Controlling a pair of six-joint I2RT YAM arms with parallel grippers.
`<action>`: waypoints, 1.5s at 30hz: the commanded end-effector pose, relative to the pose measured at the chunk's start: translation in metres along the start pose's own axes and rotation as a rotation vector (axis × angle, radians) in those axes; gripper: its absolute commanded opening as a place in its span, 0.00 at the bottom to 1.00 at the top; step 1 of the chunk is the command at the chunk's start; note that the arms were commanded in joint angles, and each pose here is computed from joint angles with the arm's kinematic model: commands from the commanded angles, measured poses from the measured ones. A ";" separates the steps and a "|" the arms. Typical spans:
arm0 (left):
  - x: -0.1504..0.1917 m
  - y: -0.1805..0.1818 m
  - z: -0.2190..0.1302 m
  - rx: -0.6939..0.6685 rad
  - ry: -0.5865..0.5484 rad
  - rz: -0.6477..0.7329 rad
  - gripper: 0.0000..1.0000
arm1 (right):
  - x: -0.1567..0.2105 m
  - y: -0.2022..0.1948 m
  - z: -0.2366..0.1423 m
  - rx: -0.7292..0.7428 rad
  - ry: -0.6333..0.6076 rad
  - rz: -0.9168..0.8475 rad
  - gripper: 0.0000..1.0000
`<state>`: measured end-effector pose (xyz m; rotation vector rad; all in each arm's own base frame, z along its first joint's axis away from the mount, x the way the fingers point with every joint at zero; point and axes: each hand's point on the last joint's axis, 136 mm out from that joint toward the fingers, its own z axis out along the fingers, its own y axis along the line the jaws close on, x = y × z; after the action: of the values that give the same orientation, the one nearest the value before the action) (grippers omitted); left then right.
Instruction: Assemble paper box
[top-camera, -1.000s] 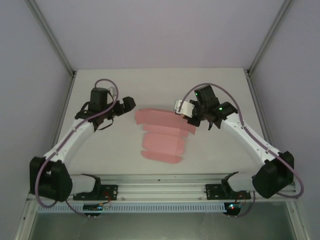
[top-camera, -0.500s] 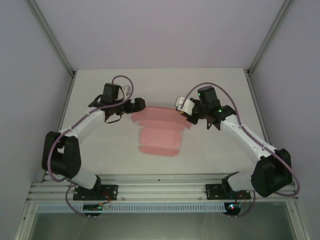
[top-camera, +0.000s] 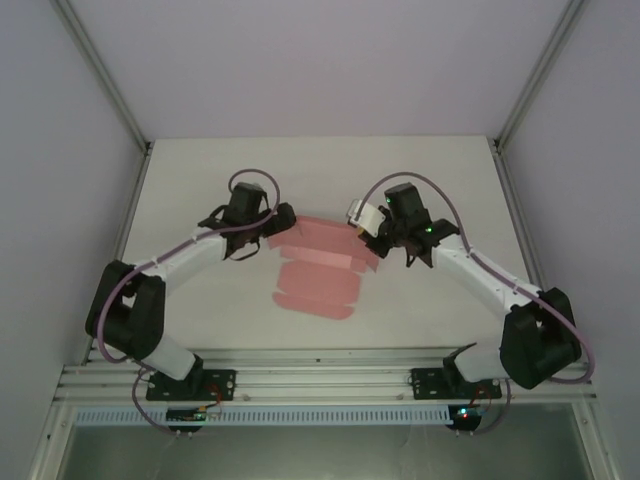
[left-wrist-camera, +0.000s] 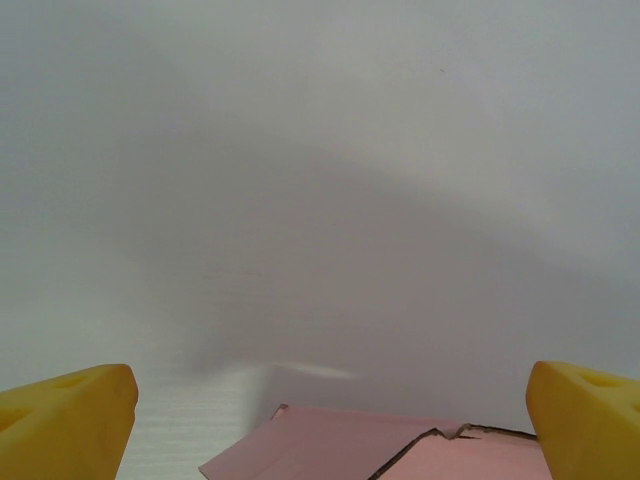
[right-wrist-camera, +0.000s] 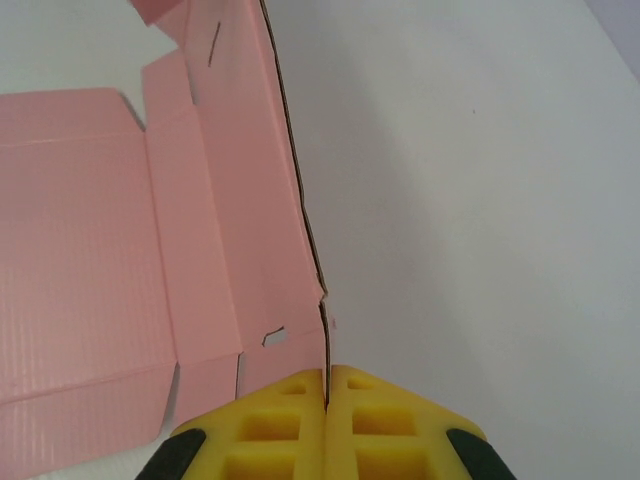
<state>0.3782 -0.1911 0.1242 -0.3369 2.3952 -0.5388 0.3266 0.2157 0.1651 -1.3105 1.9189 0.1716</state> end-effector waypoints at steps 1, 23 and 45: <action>-0.008 -0.033 -0.006 0.007 -0.125 -0.053 0.99 | -0.037 -0.007 0.009 0.100 -0.146 0.028 0.00; 0.008 0.050 -0.043 0.157 0.031 -0.043 1.00 | 0.018 0.006 0.033 0.352 0.184 -0.603 0.00; 0.023 -0.003 0.036 0.374 0.257 0.202 0.66 | -0.002 0.004 0.021 0.362 0.031 -0.514 0.00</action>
<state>0.3833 -0.1968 0.0571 -0.0280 2.5607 -0.9265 0.3341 0.2252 0.1311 -1.5666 1.5209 -0.4891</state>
